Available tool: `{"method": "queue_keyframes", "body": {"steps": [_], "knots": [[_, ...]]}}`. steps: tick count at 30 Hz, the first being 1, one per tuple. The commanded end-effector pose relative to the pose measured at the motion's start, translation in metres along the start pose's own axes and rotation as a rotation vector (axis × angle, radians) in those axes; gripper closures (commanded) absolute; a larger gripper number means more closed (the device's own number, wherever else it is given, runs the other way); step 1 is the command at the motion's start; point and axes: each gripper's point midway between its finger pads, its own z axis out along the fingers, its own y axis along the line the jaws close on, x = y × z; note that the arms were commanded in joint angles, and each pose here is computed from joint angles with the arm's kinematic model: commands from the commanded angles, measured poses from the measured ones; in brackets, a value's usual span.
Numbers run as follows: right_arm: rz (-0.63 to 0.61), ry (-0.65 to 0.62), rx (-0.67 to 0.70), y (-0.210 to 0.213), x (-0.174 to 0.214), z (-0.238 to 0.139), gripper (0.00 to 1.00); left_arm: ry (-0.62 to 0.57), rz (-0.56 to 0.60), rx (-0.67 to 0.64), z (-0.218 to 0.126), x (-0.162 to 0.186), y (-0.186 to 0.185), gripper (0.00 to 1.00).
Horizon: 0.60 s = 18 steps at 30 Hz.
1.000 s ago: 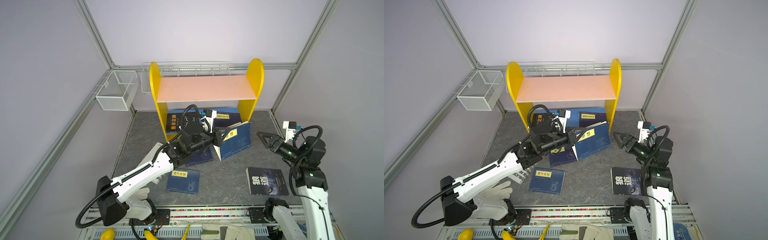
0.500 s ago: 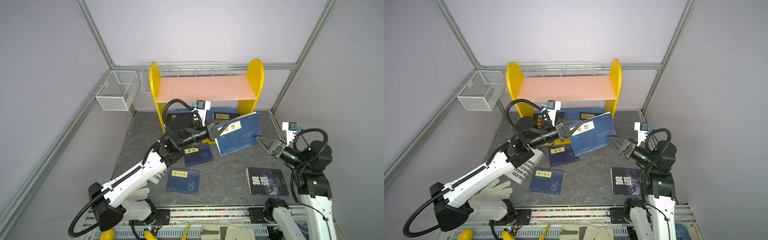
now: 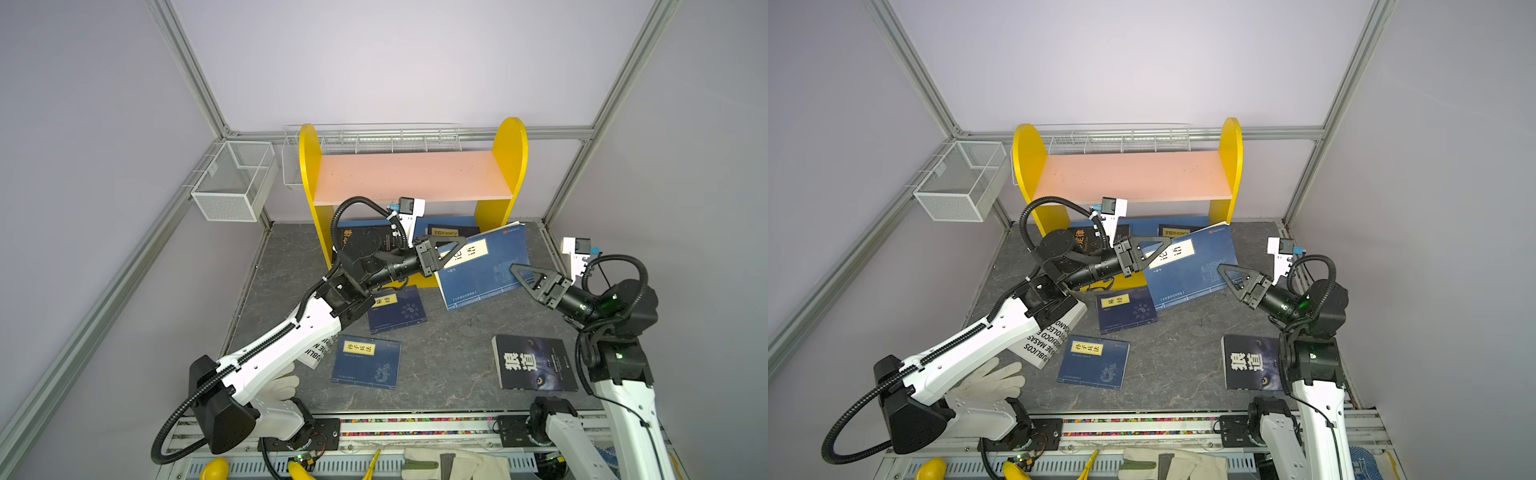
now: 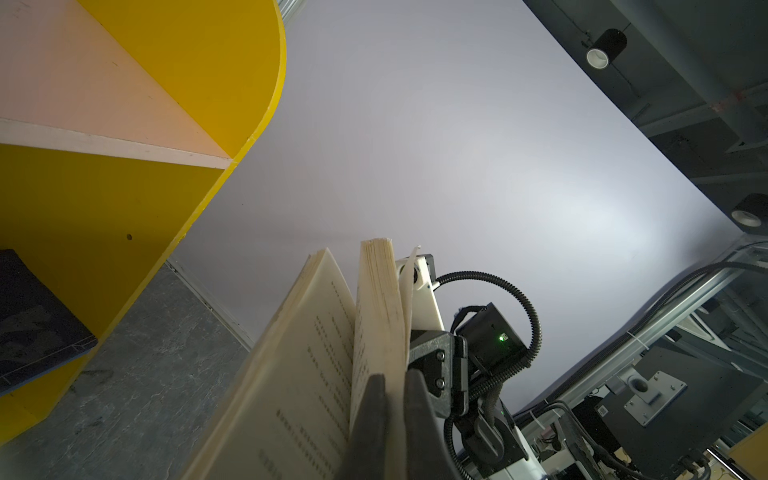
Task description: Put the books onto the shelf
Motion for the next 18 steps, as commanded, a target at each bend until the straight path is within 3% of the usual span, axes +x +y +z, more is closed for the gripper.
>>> {"method": "queue_keyframes", "body": {"steps": [1, 12, 15, 18], "knots": [[-0.017, 0.003, -0.049, 0.014, 0.002, -0.001, 0.62, -0.048, -0.002, 0.074, 0.001, -0.018, -0.012, 1.00], [0.011, -0.022, 0.024, 0.004, -0.001, -0.002, 0.81, -0.069, -0.006, 0.031, 0.004, -0.024, -0.001, 0.99], [0.035, -0.030, 0.048, -0.004, -0.003, 0.000, 0.90, -0.084, 0.023, -0.012, -0.001, -0.028, 0.000, 0.83], [0.044, -0.047, 0.070, -0.010, -0.006, 0.000, 0.91, -0.115, 0.062, -0.103, -0.012, -0.033, 0.007, 0.72]]}}
